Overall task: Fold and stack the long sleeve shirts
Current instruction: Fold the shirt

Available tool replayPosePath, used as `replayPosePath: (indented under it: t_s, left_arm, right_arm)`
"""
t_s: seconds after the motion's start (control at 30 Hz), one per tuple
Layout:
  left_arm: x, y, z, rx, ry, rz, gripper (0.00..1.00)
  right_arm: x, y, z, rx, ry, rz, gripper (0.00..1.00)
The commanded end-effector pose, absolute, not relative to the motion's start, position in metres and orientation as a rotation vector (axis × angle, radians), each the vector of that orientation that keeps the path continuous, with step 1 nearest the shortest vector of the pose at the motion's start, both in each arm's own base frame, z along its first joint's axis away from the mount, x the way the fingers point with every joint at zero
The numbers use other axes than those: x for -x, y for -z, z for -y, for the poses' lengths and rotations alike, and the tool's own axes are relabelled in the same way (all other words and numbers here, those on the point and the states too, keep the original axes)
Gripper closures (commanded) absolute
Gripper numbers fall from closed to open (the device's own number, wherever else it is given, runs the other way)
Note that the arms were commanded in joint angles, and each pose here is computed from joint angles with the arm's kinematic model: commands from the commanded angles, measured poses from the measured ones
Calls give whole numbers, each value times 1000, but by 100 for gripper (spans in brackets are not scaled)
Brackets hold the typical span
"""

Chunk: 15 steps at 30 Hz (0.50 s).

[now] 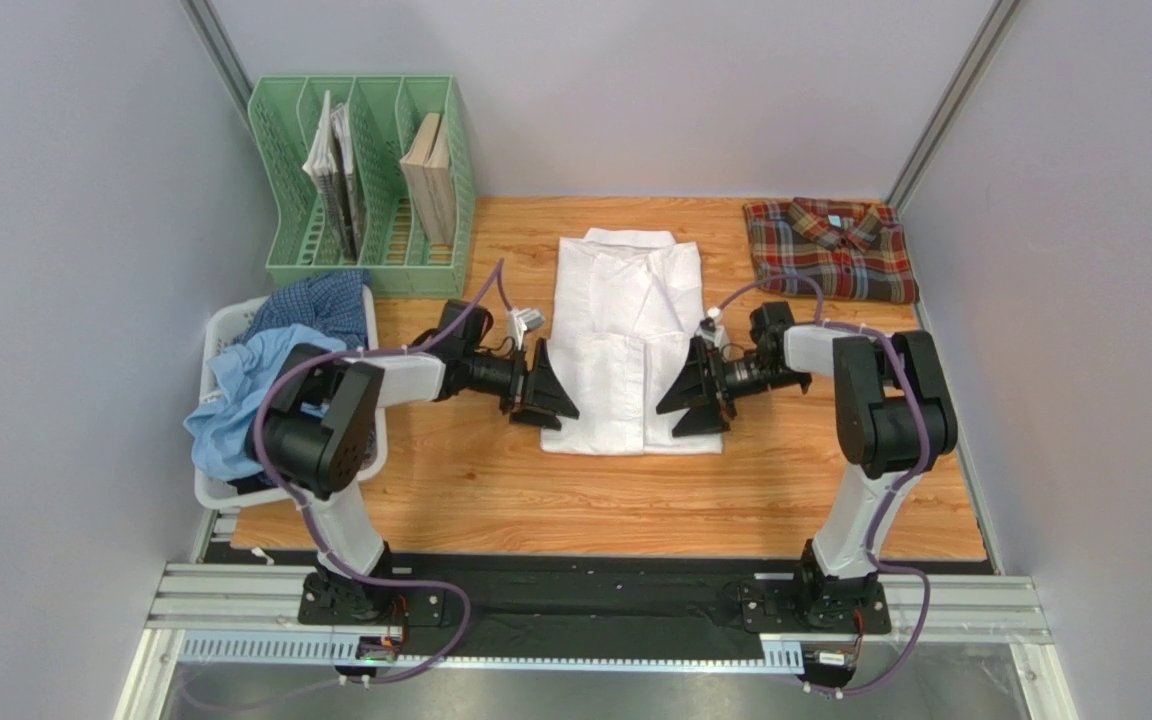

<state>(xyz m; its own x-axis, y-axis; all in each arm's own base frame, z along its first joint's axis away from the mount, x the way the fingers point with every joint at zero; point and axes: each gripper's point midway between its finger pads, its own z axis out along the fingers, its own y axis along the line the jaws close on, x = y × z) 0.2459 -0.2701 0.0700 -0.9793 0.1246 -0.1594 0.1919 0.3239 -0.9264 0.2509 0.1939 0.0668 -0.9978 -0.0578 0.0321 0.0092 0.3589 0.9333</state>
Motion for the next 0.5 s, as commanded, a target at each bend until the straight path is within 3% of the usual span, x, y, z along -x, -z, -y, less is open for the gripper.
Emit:
replayPosePath:
  t_s: [0.0,0.1,0.2,0.33,0.47]
  left_arm:
    - [-261,-144,272,-651,1611,-2199,5]
    - [-298,-146,282,-643,1530,-2220,16]
    - [-336,-131,294,-566,1513,-2283,26]
    - [-380,-105,298,-454,1436,-2359,31]
    - [-402,-48,276,-260,1342,-2518,37]
  right_arm:
    - [-289,-133,-190,-316,1824,2719,17]
    - [-332,-127,-192,-319,1802,2801,28]
    - [-365,-104,-194,-293,1776,2836,47]
    - [-408,-79,-192,-235,1731,2900,57]
    - [-413,-46,-182,-164,1614,2956,59]
